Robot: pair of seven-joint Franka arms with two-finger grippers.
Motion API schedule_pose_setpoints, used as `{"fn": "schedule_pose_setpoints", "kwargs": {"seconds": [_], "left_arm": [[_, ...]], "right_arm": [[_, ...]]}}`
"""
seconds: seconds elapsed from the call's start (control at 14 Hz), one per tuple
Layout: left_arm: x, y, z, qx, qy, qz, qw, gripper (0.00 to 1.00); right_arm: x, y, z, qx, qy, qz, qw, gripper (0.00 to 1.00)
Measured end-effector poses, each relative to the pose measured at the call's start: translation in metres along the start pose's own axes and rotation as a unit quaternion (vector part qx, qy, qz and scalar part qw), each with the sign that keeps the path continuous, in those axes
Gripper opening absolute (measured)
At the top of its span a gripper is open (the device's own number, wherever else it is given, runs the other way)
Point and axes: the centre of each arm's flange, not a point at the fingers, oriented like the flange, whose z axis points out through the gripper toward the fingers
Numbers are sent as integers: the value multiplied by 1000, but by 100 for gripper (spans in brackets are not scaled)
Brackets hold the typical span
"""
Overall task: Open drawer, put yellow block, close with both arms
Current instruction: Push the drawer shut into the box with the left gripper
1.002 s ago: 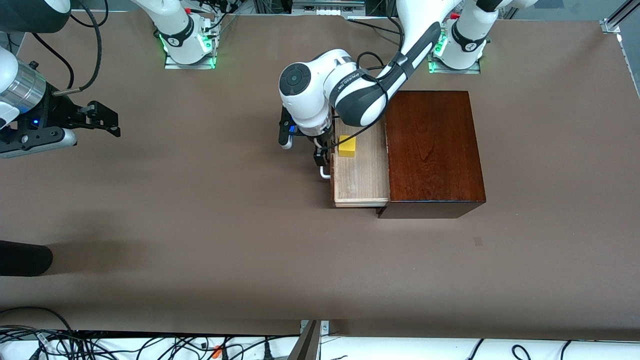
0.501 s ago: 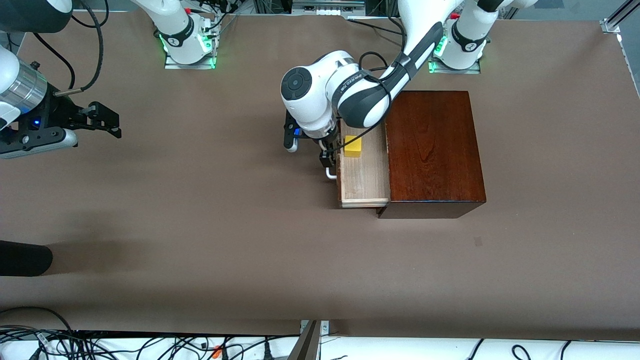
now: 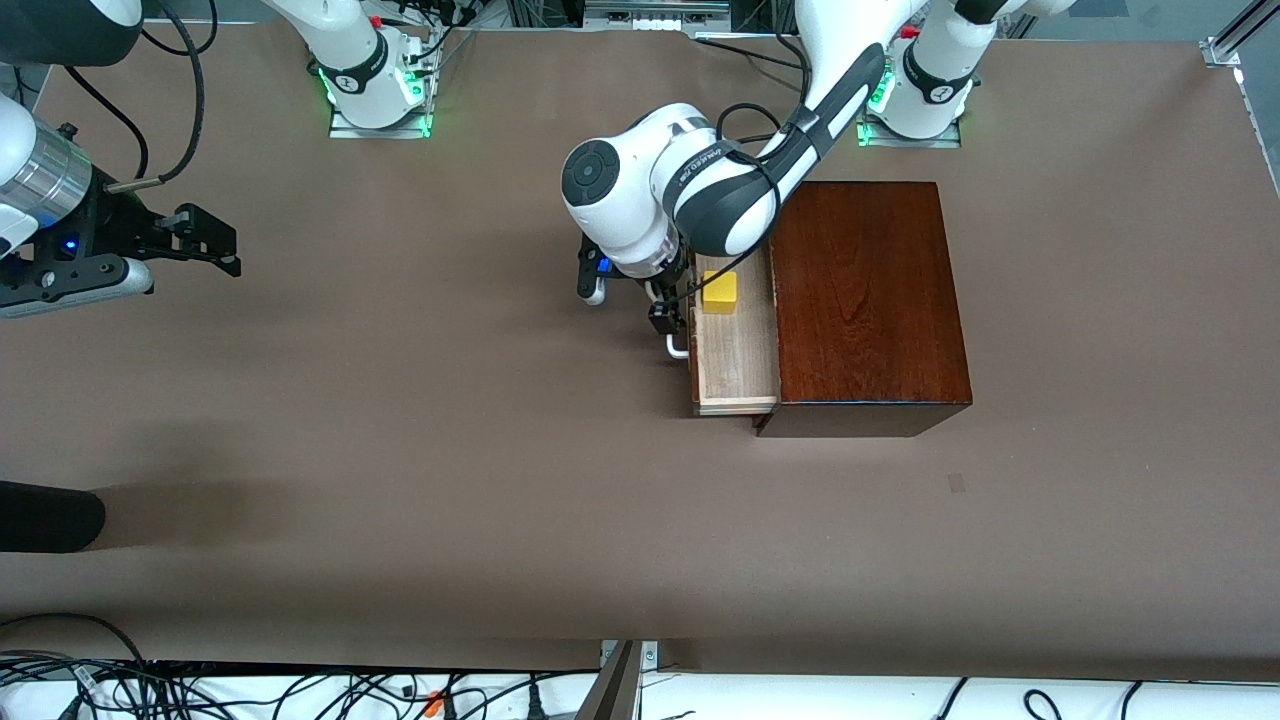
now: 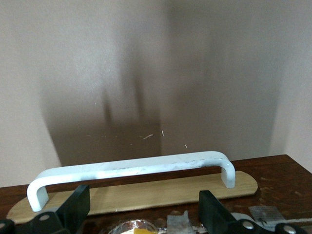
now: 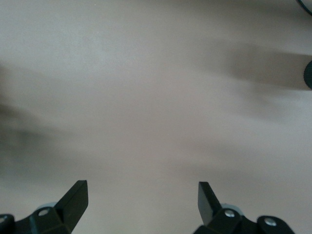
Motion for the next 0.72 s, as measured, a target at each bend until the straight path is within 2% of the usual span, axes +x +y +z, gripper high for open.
{"fn": "schedule_pose_setpoints", "kwargs": {"seconds": [0.21,0.43,0.72], "left_arm": [[-8,-2,3,-8,-15,-3,1000,100],[-17,-6,-1,-7,-14,-9,1000,100],[-51,-31,-1,-12,-13,-32,999,100]], "right_arm": [[1,0,1,0,-1,0,1000,100],[1,0,2,0,-2,0,1000,100],[1,0,2,0,-2,0,1000,100]]}}
